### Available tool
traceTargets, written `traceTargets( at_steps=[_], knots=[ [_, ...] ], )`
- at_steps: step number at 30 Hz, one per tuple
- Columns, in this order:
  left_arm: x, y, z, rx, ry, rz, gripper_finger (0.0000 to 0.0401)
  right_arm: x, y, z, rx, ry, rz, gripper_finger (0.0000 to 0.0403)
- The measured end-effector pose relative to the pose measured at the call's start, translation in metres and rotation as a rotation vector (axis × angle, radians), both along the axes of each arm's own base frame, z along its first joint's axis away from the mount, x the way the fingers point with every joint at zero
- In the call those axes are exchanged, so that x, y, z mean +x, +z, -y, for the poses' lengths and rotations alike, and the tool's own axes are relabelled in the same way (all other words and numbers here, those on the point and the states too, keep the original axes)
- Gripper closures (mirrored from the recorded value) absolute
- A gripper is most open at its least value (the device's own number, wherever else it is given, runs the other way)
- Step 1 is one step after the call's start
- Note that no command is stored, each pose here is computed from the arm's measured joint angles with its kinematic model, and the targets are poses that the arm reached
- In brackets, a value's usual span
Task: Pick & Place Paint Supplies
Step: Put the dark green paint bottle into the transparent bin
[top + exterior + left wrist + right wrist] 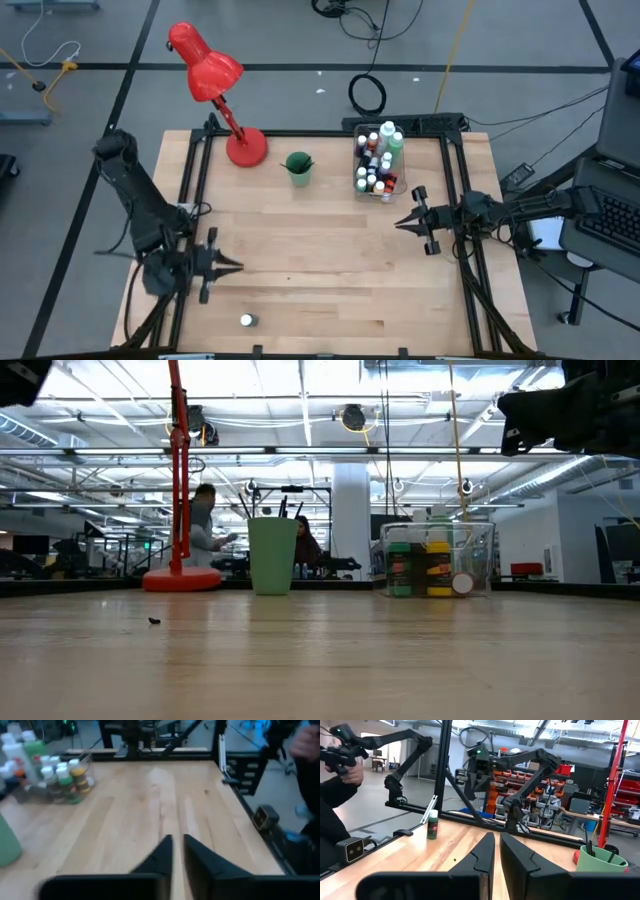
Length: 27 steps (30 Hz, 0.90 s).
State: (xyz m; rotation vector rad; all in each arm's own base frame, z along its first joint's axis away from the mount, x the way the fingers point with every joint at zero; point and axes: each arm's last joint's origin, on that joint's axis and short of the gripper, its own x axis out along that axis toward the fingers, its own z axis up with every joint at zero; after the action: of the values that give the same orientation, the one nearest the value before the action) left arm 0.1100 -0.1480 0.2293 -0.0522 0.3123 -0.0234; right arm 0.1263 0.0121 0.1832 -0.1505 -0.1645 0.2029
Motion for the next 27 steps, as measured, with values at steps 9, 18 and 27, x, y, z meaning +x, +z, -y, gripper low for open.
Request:
traceTargets(
  at_steps=[9,18,27],
  knots=[
    [-0.001,-0.018,0.03,0.093,-0.065,-0.029,0.035,0.0,0.0,0.0,-0.001,0.003,-0.003,0.038],
    [0.007,-0.032,0.052,0.042,-0.193,-0.075,0.0215,0.0,0.001,0.0,-0.011,0.001,0.014,0.038],
    [0.01,-0.045,0.064,0.064,-0.303,-0.117,0.0106,0.0,0.002,0.0,-0.044,-0.004,0.029,0.038]
  ],
)
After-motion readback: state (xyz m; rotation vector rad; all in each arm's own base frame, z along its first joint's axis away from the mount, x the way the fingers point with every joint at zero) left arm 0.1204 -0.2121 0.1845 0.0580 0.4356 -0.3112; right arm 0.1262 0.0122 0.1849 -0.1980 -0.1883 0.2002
